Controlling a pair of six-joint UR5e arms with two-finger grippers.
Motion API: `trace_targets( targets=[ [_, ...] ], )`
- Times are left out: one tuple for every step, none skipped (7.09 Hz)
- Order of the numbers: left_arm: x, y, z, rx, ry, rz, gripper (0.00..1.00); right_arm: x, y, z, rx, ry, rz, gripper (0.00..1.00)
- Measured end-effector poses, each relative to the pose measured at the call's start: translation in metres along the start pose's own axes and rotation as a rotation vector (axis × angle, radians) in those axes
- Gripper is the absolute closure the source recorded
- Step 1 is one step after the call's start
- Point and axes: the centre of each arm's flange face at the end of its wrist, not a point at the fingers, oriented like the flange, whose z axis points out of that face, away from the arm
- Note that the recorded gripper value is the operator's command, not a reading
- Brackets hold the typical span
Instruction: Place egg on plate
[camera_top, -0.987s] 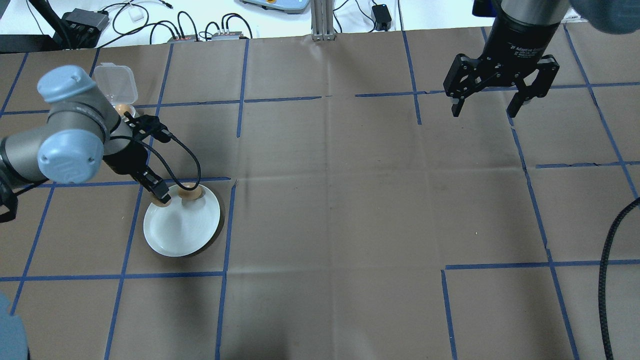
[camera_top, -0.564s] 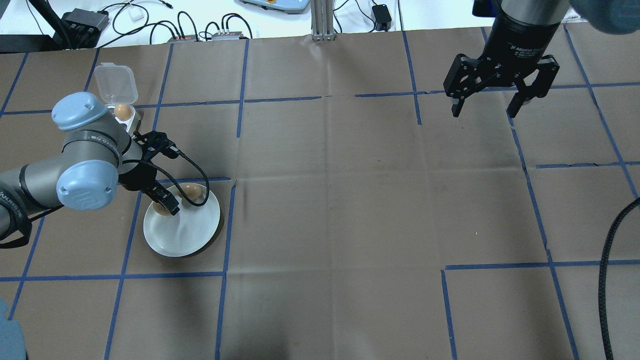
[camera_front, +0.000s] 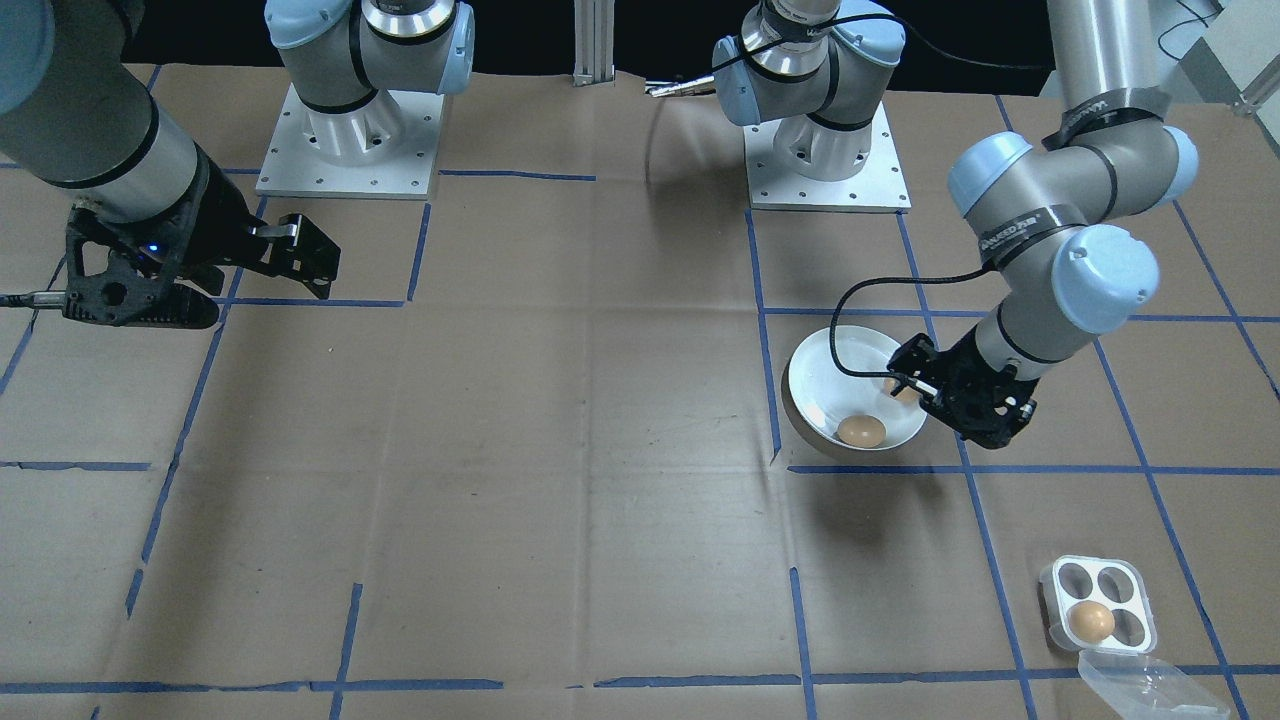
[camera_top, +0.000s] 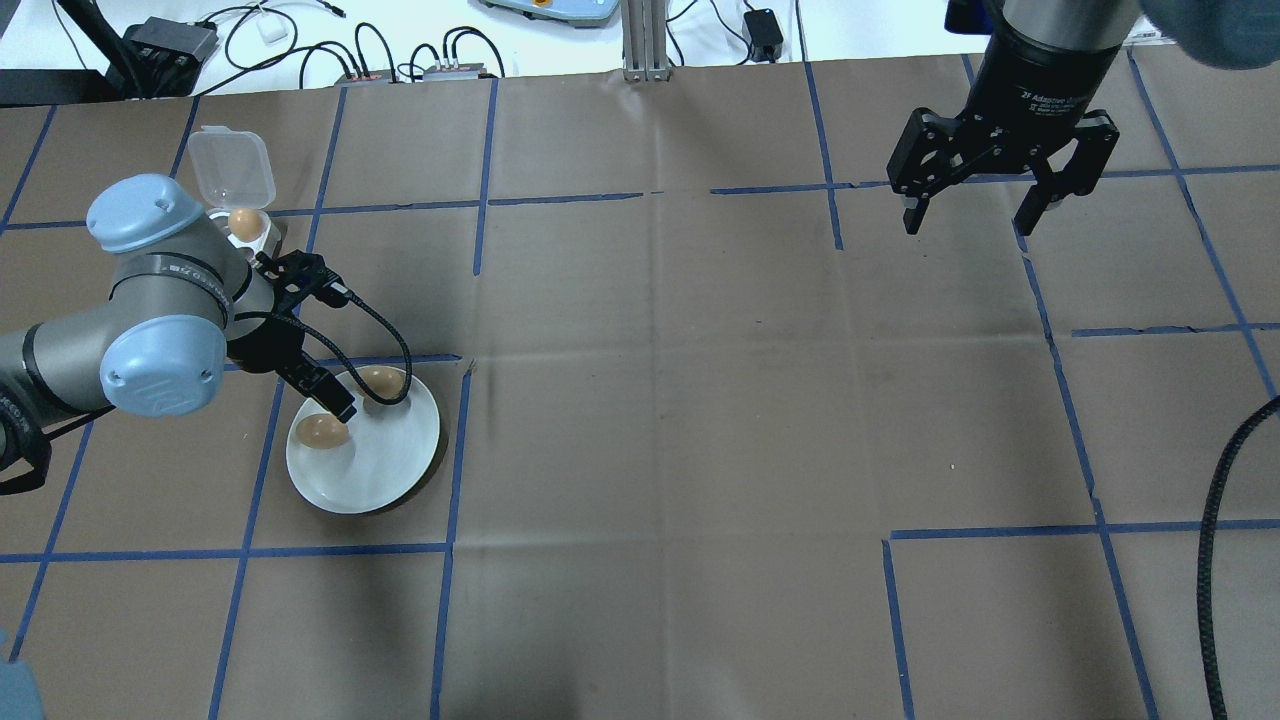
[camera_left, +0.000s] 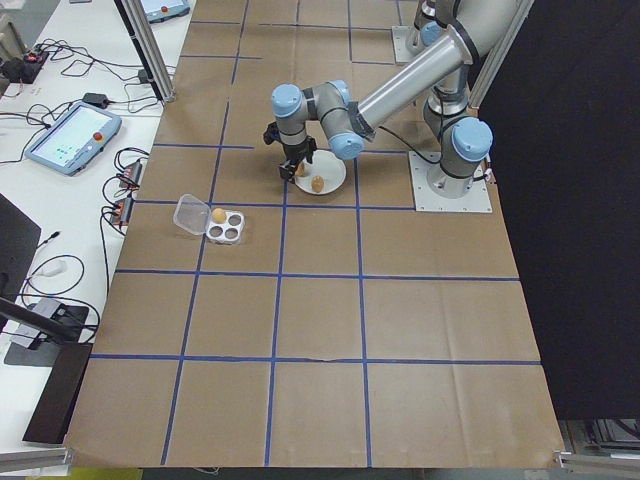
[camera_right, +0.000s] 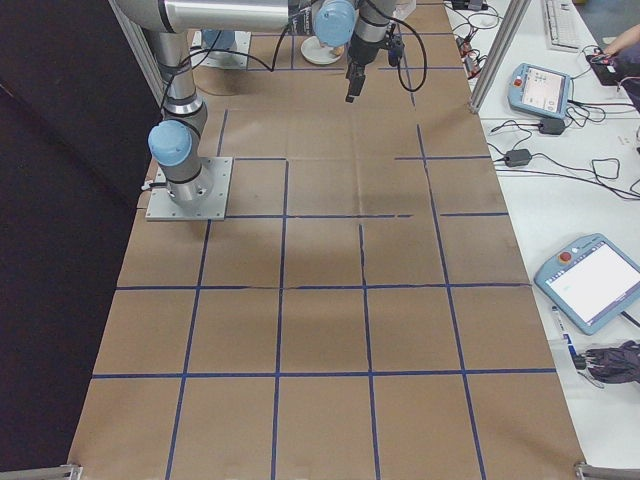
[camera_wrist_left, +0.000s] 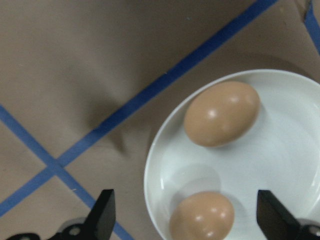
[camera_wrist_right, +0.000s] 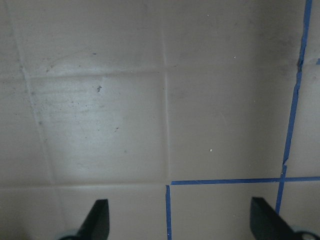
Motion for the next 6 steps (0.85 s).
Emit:
trace_targets(
  targets=[
    [-0.026,-0.010,-0.026,0.011,-0.015,-0.007,0.01,0.000,0.000,0.000,0.000,0.000,0.000,0.00],
    [-0.055,-0.022,-0.046,0.019,-0.028,-0.016,0.01,0.000,0.000,0.000,-0.001,0.001,0.000,0.00],
    [-0.087,-0.032,-0.051,0.027,-0.036,-0.036,0.01,0.000,0.000,0.000,-0.001,0.001,0.000,0.00],
    [-0.121,-0.039,-0.047,0.035,-0.041,-0.076,0.01,0.000,0.000,0.000,0.000,0.000,0.000,0.00],
    [-0.153,-0.046,-0.038,0.043,-0.045,-0.157,0.01,0.000,0.000,0.000,-0.001,0.000,0.000,0.00],
    [-0.175,-0.054,-0.032,0.054,-0.051,-0.274,0.01,0.000,0.000,0.000,0.000,0.000,0.000,0.00]
  ],
)
